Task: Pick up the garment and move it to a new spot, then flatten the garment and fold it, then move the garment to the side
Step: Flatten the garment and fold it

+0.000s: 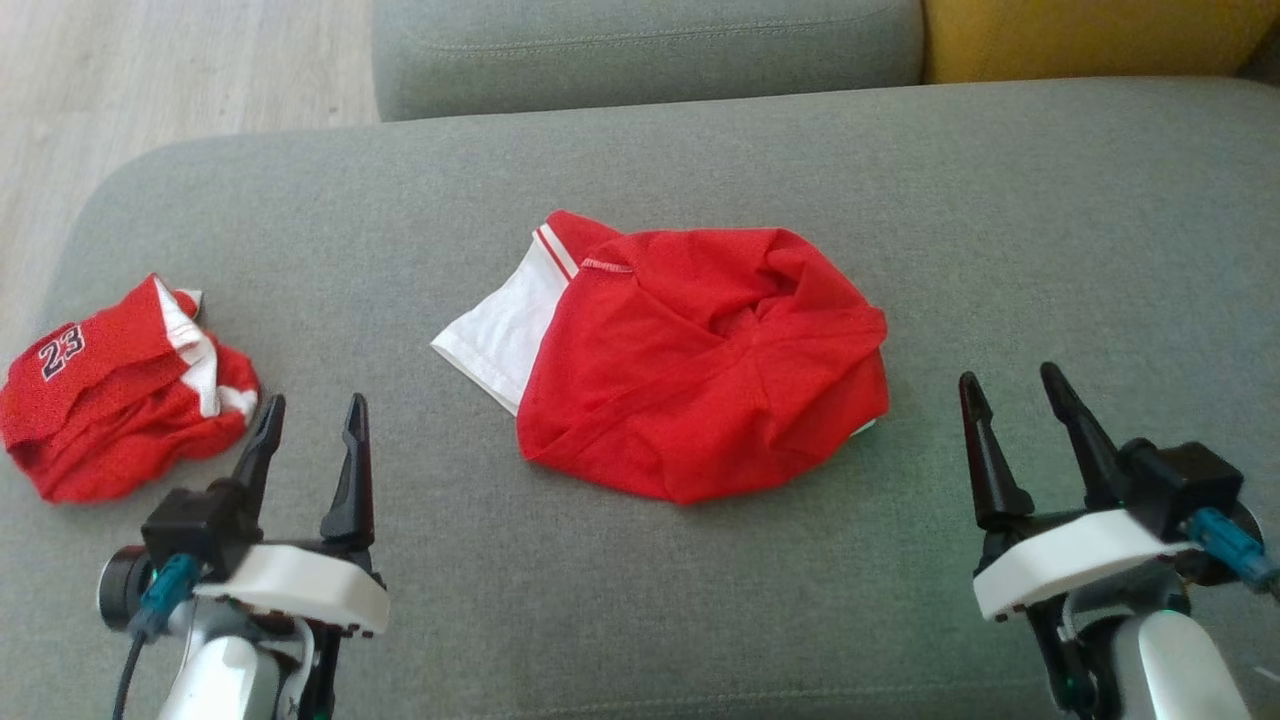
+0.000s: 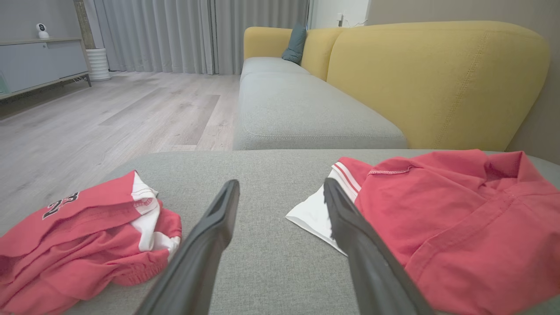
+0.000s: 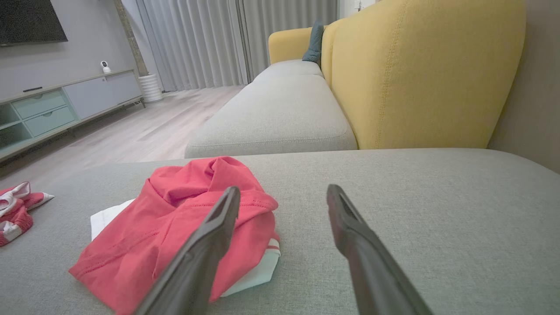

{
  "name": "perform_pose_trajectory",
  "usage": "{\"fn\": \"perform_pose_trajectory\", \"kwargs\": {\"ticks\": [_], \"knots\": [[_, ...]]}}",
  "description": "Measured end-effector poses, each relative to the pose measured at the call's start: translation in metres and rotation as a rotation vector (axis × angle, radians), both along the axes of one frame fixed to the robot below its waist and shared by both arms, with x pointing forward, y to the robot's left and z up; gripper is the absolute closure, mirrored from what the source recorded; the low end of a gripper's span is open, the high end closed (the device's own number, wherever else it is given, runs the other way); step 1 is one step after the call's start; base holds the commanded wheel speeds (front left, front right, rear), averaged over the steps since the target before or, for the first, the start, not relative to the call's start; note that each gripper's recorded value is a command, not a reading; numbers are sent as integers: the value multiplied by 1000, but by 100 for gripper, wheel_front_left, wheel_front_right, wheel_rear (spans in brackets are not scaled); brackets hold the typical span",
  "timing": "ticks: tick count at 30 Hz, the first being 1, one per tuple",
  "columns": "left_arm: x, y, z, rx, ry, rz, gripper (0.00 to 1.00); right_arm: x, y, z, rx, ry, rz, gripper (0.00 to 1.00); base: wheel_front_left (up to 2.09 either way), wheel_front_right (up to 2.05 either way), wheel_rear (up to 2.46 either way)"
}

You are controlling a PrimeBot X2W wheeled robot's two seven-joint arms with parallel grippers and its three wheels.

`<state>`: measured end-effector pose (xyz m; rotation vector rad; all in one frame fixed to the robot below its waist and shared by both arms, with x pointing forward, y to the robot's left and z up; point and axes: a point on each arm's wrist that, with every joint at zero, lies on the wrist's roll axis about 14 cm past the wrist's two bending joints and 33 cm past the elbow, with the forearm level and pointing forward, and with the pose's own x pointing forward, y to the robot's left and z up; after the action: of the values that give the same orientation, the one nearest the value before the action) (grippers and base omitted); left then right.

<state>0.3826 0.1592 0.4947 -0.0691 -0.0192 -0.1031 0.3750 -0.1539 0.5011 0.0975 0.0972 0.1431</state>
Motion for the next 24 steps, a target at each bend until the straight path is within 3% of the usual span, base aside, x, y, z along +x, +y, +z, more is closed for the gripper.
{"fn": "perform_pose_trajectory", "kwargs": {"ticks": [8, 14, 24], "knots": [[-1, 2, -3, 5, 7, 5, 0, -1, 31, -13, 2, 65, 94, 0, 0, 0, 0], [4, 2, -8, 4, 18, 13, 0, -9, 83, -53, -8, 255, 265, 0, 0, 0, 0], [18, 1, -7, -8, 9, 12, 0, 14, 108, -79, -53, 352, 352, 0, 0, 0, 0]]}}
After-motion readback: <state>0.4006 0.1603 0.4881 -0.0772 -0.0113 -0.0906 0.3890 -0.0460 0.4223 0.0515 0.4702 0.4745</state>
